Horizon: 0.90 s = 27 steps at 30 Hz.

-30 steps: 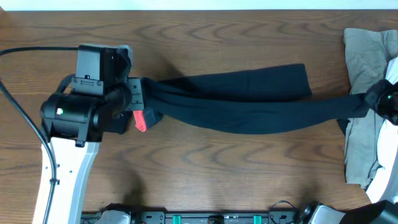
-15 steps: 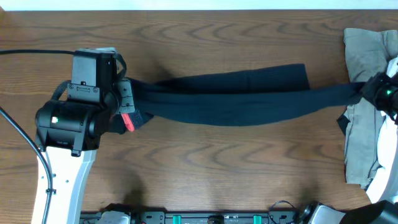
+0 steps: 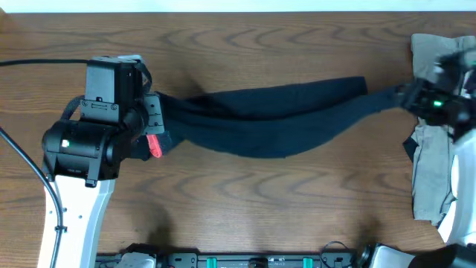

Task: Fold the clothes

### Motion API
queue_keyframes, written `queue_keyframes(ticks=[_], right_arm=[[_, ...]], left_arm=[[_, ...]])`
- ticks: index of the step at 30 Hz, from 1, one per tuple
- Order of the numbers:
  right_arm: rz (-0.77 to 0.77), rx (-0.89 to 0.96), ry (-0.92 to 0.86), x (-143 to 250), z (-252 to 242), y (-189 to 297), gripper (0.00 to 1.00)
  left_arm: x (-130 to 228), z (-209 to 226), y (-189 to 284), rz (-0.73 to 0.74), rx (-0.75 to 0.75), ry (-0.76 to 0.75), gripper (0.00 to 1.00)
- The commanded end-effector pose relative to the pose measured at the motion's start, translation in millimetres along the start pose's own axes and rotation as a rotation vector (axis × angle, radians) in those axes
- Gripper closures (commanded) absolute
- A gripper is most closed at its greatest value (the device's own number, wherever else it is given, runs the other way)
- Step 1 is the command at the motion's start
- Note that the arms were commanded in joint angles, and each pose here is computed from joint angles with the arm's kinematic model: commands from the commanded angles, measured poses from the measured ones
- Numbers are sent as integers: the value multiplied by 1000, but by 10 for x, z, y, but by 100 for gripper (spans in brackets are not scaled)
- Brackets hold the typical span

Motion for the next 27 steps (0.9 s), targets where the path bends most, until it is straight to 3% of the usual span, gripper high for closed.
queue_keyframes(ticks=[1, 2, 4, 9, 22, 27], right_arm=[[25, 54, 65, 89, 127, -107, 44], [10, 127, 30, 83, 67, -110, 51], [-19, 213, -7, 55, -38, -90, 55], [-54, 294, -54, -18, -271, 4, 71], [-92, 316, -107, -102, -475, 112, 75], [-135, 152, -76, -245, -297, 50, 80]], left_arm=[[-51, -66, 105, -35, 63, -8, 94], [-47, -66, 104, -33, 63, -8, 94], [-28, -61, 105, -23, 60, -9, 94], [69, -50, 105, 29, 55, -12, 93], [551, 24, 258, 255, 21, 30, 94], [434, 54, 220, 193, -12, 29, 94]])
Point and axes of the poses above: each gripper's point midway between its finger pads, its own y axis back along the fingers, its own z axis along the line the jaws close on, x = y × z, the point moved 6 cm from there along y, back along the fingers, and after that the axes turned 6 degrees about -y, right-handed, at the moved point
